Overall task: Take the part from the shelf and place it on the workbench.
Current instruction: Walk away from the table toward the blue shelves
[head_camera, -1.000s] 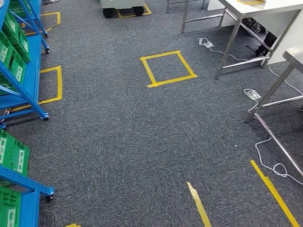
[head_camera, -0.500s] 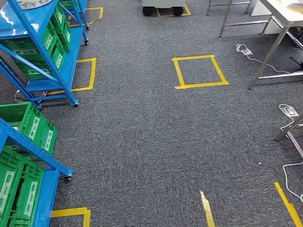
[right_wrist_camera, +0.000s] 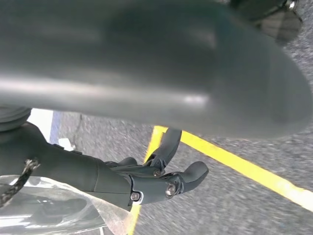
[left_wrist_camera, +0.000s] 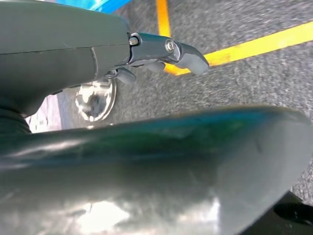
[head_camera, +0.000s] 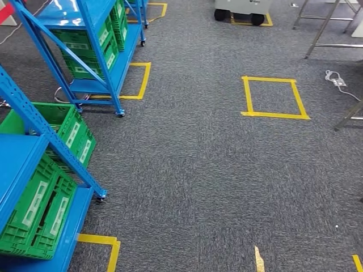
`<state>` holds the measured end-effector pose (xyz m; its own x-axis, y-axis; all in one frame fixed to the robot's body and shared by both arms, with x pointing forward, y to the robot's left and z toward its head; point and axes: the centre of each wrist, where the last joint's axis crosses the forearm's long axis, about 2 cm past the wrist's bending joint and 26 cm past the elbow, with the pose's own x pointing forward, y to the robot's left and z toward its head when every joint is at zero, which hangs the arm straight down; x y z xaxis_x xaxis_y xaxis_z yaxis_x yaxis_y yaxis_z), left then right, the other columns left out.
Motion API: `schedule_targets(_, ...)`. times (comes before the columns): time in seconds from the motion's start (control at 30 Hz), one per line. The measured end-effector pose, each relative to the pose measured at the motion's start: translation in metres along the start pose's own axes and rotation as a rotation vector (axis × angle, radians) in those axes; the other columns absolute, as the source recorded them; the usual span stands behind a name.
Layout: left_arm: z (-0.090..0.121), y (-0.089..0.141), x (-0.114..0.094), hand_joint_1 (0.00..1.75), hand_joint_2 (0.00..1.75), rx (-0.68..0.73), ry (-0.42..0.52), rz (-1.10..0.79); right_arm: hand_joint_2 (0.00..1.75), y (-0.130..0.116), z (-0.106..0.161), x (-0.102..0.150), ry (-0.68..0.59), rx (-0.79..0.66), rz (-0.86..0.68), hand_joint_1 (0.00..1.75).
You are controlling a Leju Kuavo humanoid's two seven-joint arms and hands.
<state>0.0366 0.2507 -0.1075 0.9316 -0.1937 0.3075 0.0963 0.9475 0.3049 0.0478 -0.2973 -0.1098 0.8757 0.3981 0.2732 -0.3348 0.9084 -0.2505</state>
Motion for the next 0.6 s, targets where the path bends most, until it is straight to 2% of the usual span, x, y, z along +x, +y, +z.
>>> schedule_targets(0.6,-0.0015,0.0019,0.0003,0.00,0.00,-0.005,0.006,0.000,0.00,0.0010,0.0001,0.0001,-0.005,0.000,0.026,0.00)
